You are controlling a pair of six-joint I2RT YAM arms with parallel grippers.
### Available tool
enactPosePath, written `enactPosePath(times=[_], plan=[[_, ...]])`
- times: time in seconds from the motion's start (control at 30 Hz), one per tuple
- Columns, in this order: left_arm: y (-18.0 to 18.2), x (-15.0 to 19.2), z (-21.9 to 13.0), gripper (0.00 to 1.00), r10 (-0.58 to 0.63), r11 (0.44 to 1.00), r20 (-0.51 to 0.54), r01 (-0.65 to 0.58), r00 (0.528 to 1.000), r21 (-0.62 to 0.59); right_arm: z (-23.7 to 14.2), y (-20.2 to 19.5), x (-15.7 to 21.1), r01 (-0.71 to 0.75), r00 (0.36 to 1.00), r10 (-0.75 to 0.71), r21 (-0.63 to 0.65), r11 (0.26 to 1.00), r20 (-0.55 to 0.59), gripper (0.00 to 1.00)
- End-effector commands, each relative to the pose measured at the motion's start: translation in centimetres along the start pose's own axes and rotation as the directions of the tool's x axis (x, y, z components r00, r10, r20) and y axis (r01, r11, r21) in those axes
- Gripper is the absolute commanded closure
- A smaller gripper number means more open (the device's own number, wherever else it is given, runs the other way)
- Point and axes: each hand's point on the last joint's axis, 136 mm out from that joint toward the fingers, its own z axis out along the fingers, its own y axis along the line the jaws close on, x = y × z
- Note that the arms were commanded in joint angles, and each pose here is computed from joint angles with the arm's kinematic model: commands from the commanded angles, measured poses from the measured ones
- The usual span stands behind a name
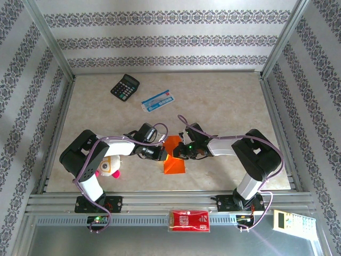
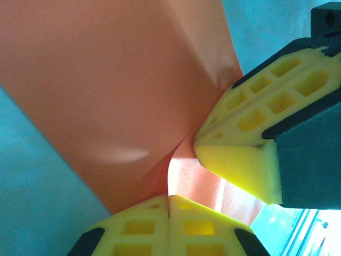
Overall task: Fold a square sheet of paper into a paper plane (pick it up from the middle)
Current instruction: Fold the triangle a second time at the center of the table.
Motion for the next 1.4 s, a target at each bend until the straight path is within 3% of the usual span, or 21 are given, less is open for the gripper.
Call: enactPosePath(times=[0.0,0.13,0.43,0.6,0.67,0.73,0.87,1.03,1.37], plan=[[2.9,2.8,0.2,1.00,-0.065,0.992,-0.082,0.055,0.995,-0.115,0.5,-2.5,0.6,-0.009,1.000,0.009,0.061,0.998,-0.009,1.00],[2.4,2.1,-0.3,0.99,-0.056,0.993,-0.060,0.049,0.997,-0.112,0.6,-3.5,1.0,-0.017,1.000,0.018,0.084,0.996,-0.011,1.00],[0.1,-0.4,-2.3,0.78,-0.031,0.995,0.017,0.033,0.999,-0.097,0.7,-4.5,1.6,-0.031,0.999,0.032,0.102,0.994,-0.014,1.00],[-1.7,-0.2,-3.8,0.75,-0.057,0.997,0.075,0.060,0.996,-0.039,0.8,-4.5,1.4,-0.038,0.999,0.039,0.097,0.995,-0.011,1.00],[-2.8,0.4,-3.8,0.78,-0.070,0.998,0.081,0.070,0.994,0.003,0.9,-4.5,1.4,-0.044,0.999,0.045,0.092,0.995,-0.012,1.00],[-4.1,1.2,-3.3,0.88,-0.073,0.996,0.071,0.070,0.995,0.048,1.0,-4.4,1.4,-0.044,0.999,0.045,0.089,0.995,-0.012,1.00],[-5.8,2.6,-1.6,1.00,-0.065,0.994,0.026,0.063,0.998,0.092,1.0,-4.5,1.3,-0.044,0.999,0.045,0.089,0.995,-0.013,1.00],[-6.3,2.6,-0.1,1.00,-0.073,0.990,0.003,0.072,0.997,0.121,1.1,-4.7,1.4,-0.050,0.999,0.052,0.091,0.995,-0.015,1.00],[-3.8,3.7,1.1,1.00,-0.070,0.997,-0.046,0.071,0.996,0.017,0.9,-4.9,1.4,-0.055,0.998,0.056,0.095,0.994,-0.008,1.00]])
